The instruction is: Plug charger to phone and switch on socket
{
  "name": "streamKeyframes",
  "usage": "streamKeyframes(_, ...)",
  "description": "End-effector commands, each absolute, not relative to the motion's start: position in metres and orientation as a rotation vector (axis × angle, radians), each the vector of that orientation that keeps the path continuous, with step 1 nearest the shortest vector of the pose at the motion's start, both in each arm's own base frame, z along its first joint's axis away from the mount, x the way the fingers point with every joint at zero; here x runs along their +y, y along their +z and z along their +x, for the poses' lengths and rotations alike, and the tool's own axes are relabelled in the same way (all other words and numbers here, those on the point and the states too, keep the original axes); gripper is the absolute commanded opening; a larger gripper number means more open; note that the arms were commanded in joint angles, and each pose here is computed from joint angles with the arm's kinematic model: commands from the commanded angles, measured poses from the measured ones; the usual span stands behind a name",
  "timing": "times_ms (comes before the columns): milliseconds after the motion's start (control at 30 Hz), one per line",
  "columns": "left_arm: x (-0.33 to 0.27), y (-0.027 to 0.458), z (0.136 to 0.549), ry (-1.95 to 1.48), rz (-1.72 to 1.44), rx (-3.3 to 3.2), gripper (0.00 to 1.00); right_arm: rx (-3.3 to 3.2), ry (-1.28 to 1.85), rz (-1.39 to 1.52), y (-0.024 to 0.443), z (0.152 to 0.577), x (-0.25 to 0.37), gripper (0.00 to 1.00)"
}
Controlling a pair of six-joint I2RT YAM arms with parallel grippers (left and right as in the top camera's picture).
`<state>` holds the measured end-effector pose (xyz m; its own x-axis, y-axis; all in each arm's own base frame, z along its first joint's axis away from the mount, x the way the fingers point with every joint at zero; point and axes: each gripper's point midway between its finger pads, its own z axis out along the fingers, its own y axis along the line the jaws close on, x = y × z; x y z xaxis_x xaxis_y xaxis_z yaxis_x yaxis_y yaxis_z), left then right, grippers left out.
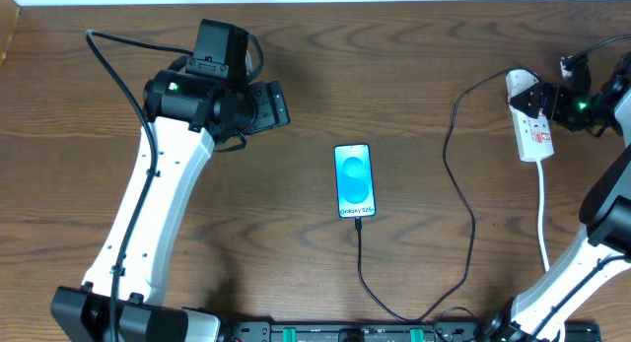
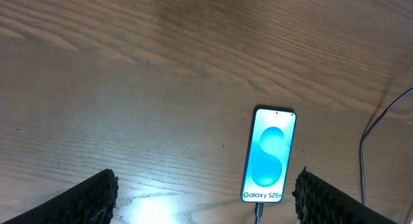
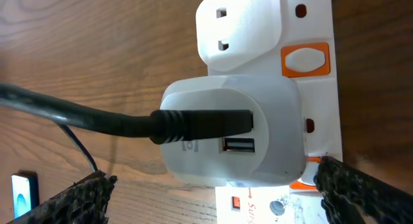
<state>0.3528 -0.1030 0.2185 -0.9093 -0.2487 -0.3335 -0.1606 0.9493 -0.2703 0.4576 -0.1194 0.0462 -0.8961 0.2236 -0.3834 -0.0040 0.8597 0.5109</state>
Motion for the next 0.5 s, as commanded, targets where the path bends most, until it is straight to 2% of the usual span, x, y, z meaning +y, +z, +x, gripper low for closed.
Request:
streamKeyframes(0, -0.102, 0.224, 0.354, -0.325, -0.273, 2.716, 0.87, 2.605, 0.876, 0.209, 0.036, 0.45, -0.094, 0.99)
streamKeyframes(467, -0.102, 0.224, 0.354, -0.325, -0.273, 2.716, 0.87, 2.608, 0.943, 0.149, 0.039, 0.453, -0.066, 0.99)
